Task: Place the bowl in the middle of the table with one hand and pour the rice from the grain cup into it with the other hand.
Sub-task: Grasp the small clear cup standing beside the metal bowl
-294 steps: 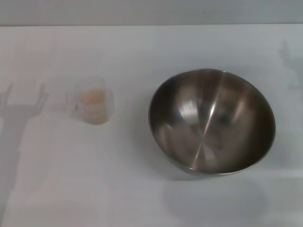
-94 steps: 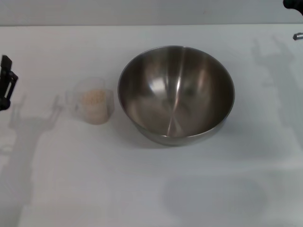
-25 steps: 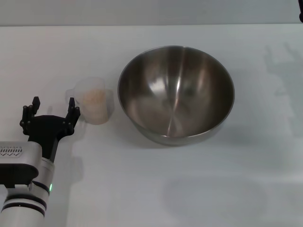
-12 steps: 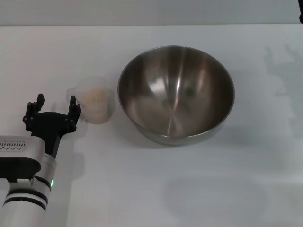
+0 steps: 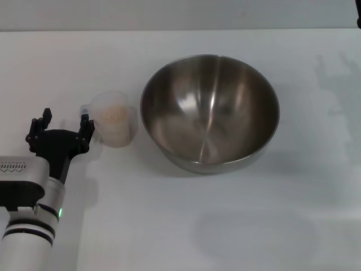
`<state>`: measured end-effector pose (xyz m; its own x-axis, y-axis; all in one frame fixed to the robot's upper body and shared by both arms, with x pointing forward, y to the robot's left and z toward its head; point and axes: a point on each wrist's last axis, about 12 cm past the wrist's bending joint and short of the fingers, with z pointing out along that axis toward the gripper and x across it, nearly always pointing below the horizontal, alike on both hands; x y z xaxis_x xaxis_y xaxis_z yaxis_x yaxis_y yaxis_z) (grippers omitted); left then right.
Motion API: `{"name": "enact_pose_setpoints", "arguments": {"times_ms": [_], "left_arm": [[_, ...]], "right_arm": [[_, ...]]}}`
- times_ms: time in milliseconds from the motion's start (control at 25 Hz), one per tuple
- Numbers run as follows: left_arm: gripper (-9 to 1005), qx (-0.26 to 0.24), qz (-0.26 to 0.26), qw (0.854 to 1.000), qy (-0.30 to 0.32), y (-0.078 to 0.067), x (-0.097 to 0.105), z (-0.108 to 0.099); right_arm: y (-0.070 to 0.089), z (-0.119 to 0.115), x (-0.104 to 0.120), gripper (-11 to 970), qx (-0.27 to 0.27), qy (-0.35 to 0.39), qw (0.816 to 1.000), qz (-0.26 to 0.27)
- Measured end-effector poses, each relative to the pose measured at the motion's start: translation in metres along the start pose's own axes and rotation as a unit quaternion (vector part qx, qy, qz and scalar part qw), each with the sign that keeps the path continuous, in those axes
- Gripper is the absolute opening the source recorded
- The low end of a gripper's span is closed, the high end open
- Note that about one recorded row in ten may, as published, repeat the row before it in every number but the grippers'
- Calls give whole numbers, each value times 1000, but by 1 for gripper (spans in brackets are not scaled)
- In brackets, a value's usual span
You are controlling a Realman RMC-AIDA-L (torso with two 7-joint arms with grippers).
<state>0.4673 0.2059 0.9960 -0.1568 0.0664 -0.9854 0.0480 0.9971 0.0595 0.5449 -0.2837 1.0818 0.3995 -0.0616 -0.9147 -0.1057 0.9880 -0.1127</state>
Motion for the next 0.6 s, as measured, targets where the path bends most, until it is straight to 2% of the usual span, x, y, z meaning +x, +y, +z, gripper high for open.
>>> {"name": "enact_pose_setpoints", "arguments": {"times_ms": [280, 600], "left_arm": [[740, 8, 4, 1000, -3, -2, -1, 1], [455, 22, 11, 1000, -2, -6, -2, 4]], "right_arm": [[0, 0, 0, 517, 0, 0, 1000, 0], [0, 1, 0, 517, -1, -1, 1000, 0]]}}
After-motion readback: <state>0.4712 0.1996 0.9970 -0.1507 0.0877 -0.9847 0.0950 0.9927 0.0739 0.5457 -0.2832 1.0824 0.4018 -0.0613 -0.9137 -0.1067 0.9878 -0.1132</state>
